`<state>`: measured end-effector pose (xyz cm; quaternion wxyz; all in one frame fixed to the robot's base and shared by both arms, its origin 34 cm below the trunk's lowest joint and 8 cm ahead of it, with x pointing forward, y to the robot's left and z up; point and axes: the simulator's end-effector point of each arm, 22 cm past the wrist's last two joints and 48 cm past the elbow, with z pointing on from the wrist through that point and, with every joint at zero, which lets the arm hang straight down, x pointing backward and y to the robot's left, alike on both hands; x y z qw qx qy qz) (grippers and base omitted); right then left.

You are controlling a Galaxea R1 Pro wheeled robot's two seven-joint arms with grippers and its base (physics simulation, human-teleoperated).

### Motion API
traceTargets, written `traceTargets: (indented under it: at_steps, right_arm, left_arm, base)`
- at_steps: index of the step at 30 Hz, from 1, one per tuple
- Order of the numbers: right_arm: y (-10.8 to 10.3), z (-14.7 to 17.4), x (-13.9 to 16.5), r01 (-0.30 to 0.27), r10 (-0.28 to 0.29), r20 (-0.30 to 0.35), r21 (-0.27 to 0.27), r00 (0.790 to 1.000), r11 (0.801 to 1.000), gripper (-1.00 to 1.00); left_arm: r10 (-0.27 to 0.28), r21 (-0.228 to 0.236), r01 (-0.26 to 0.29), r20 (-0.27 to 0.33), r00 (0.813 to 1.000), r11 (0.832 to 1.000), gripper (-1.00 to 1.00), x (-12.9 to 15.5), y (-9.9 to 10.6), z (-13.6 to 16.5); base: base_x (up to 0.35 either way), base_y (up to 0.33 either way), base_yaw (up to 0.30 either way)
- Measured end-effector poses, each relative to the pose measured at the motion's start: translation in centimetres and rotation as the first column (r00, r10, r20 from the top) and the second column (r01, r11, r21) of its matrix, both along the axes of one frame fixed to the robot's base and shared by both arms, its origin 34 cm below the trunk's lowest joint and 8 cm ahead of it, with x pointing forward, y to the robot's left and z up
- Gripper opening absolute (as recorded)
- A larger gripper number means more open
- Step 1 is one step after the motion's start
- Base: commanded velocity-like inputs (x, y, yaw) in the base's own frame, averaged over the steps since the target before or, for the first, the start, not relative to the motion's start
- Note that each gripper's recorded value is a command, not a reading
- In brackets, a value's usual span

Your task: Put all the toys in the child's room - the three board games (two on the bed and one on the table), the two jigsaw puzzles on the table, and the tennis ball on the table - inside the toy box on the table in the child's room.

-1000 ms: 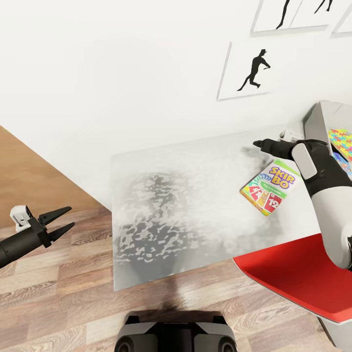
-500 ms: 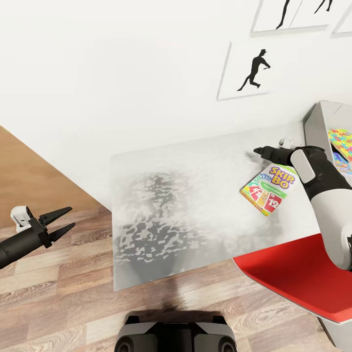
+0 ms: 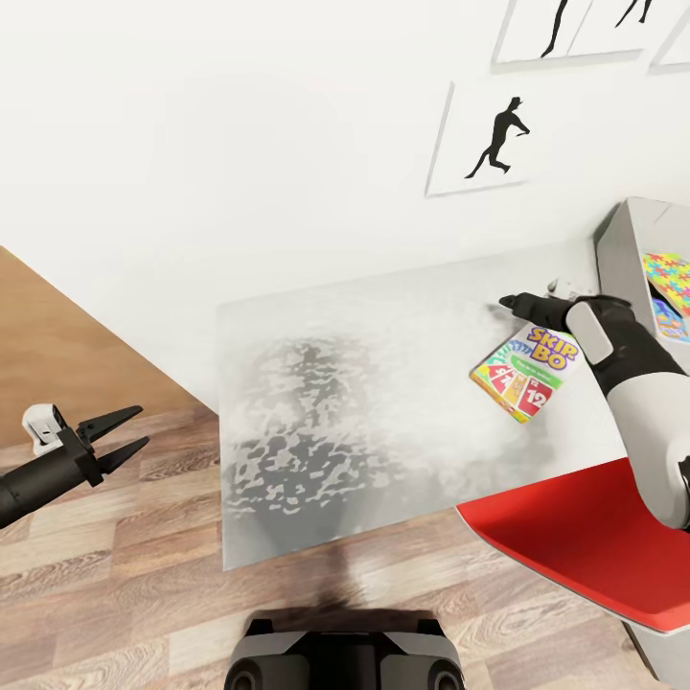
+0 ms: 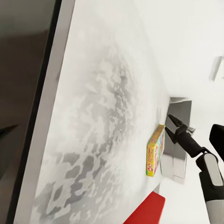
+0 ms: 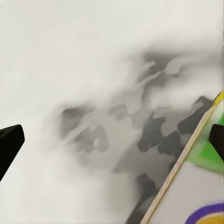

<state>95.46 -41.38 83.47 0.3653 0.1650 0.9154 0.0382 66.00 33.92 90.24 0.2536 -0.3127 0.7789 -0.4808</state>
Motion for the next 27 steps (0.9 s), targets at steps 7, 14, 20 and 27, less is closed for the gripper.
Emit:
traceTargets:
  at_steps: [7,14,20,27]
  right_arm:
    - [-0.28,-0.04,0.13,0.004,-0.004,0.012,-0.012,1.0,1.0,1.0]
    - [-0.69,-0.12,0.04,0.004,-0.004,0.011,-0.029,1.0,1.0,1.0]
    - [-0.77,-0.1,0.06,0.008,-0.008,0.015,-0.026,1.0,1.0,1.0]
    - [-1.0,-0.12,0.15,0.013,-0.012,0.023,-0.03,1.0,0.999,1.0]
  left_arm:
    - [0.001,-0.002,-0.001,0.0,1.0,1.0,1.0,0.01,-0.07,-0.04]
    - [0.0,-0.004,0.0,0.0,1.0,1.0,1.0,-0.01,-0.15,-0.05]
    - [-0.001,-0.005,0.001,0.0,1.0,1.0,1.0,0.0,-0.24,-0.05]
    - [-0.004,-0.006,0.004,0.0,1.0,1.0,1.0,0.03,-0.34,-0.1]
  base:
    - [0.0,0.0,0.0]
    - [0.0,0.0,0.0]
    - [-0.001,0.0,0.0]
    - [-0.076,-0.013,0.0]
